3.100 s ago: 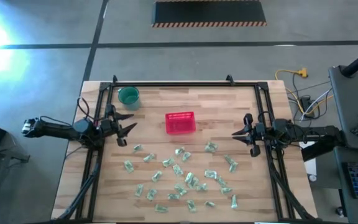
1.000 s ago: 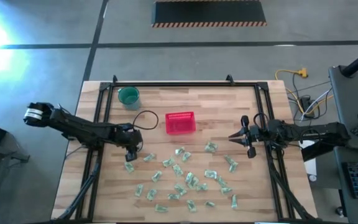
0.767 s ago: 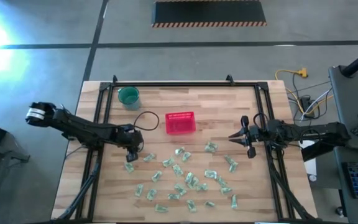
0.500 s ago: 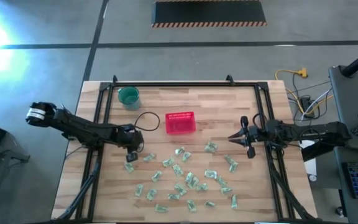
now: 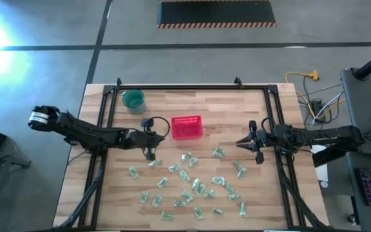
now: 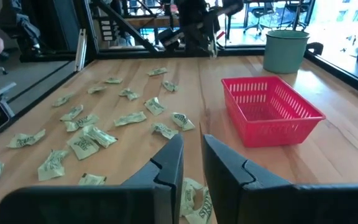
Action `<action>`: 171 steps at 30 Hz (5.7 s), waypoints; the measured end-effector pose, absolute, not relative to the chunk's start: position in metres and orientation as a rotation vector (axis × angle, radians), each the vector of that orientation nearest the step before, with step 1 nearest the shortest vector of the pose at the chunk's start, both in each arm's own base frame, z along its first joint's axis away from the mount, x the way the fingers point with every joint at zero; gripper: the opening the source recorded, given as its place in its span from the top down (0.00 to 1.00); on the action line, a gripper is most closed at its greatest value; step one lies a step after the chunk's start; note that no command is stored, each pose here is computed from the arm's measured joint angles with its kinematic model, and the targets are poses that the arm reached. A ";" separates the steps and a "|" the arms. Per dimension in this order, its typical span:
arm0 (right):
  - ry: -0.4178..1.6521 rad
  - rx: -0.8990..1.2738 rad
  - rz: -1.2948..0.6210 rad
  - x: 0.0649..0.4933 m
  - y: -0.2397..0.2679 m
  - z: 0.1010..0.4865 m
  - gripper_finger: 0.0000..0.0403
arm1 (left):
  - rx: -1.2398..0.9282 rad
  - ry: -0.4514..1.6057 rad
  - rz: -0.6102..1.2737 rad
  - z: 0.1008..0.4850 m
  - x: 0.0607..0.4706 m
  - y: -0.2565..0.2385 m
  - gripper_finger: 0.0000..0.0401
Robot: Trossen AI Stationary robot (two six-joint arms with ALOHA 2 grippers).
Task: Pick and place items into bin
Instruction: Put the stevia packet into the red bin
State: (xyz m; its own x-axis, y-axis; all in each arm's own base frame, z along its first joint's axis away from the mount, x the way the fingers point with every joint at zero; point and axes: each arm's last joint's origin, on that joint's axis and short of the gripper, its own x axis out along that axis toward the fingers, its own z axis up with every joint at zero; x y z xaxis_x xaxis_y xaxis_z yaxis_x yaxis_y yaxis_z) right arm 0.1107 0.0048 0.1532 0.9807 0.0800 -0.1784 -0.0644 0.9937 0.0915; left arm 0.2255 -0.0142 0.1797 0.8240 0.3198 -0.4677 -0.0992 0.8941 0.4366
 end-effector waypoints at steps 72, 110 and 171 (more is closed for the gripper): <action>0.950 0.041 -0.164 0.230 0.010 0.117 0.64 | 0.275 0.843 0.267 0.197 0.228 -0.015 0.55; 0.534 -0.381 -0.284 0.298 -0.028 0.193 0.98 | -0.003 0.952 0.261 0.187 0.205 -0.048 0.55; 0.648 -0.345 -0.067 0.300 -0.027 0.199 0.74 | 0.032 1.098 0.083 0.147 0.226 -0.080 0.98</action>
